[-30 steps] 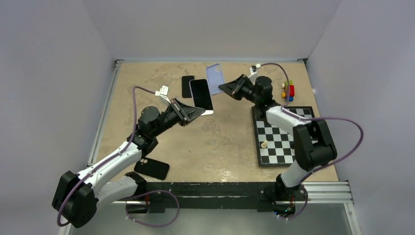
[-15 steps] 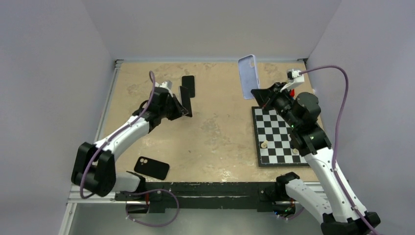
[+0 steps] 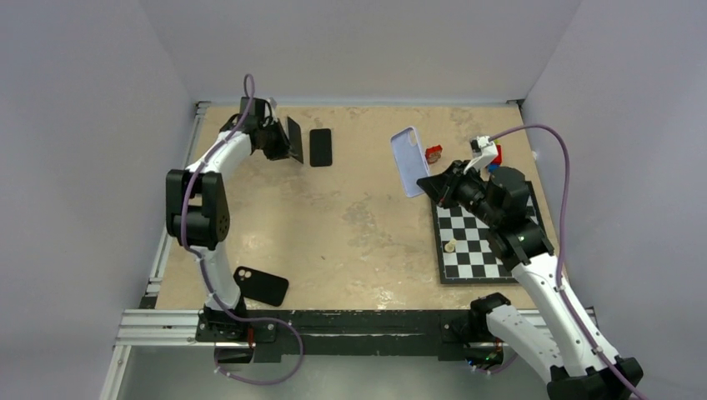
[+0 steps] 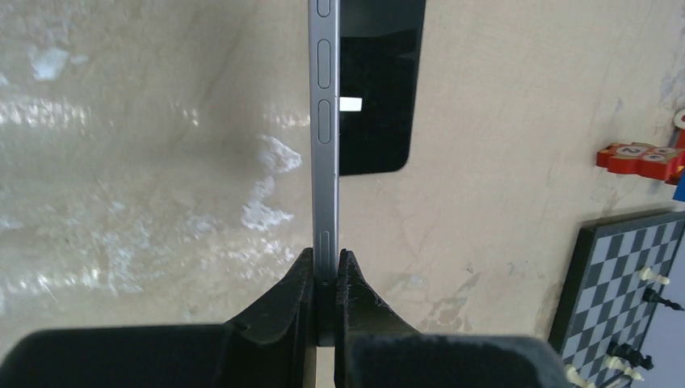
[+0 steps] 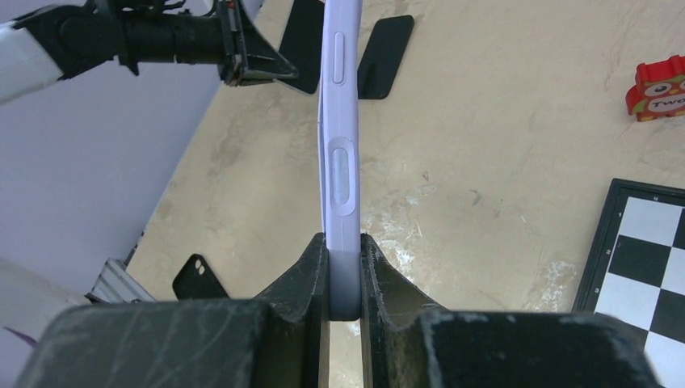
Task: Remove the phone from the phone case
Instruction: Place the phone at the center of the board.
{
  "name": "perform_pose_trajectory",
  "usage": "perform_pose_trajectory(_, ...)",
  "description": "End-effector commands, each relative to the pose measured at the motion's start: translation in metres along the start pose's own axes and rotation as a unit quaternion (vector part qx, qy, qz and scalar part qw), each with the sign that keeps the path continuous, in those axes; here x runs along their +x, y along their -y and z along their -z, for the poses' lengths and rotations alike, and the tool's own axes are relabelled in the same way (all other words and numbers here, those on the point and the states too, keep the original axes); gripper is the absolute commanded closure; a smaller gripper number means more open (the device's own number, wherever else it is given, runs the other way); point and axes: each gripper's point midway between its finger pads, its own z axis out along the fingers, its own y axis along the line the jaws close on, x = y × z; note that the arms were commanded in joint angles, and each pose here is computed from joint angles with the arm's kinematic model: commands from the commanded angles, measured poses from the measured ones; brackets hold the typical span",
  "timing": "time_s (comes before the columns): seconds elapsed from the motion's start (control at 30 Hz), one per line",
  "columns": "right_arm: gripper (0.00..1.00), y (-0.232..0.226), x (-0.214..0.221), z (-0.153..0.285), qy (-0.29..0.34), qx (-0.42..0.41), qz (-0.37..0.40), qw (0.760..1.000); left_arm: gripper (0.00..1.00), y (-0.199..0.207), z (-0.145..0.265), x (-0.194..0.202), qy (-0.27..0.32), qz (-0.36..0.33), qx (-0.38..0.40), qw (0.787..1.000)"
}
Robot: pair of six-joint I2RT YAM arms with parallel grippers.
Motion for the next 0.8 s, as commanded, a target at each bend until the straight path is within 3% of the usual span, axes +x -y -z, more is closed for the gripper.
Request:
perform_pose_trajectory(0.0,1.0,-0.021,-0.019,0.013,0.038,-0.04,0.006,0.998,1.0,0.001,-0.011,-0.01,-0.054,-0.051,0.03,0.997)
perform_pose_trajectory(0.23,1.0,-0.025,-0.019,0.015,0.045,-0.051,-0.004,0.998,1.0,-0.011,-0.034,-0.03,-0.056,-0.089,0.004,0.994)
perform_pose_trajectory(0.77,1.0,-0.031,-0.015,0.008,0.037,-0.073,-0.022,0.996,0.94,-0.004,-0.068,-0.012,-0.087,-0.005,0.058,0.995)
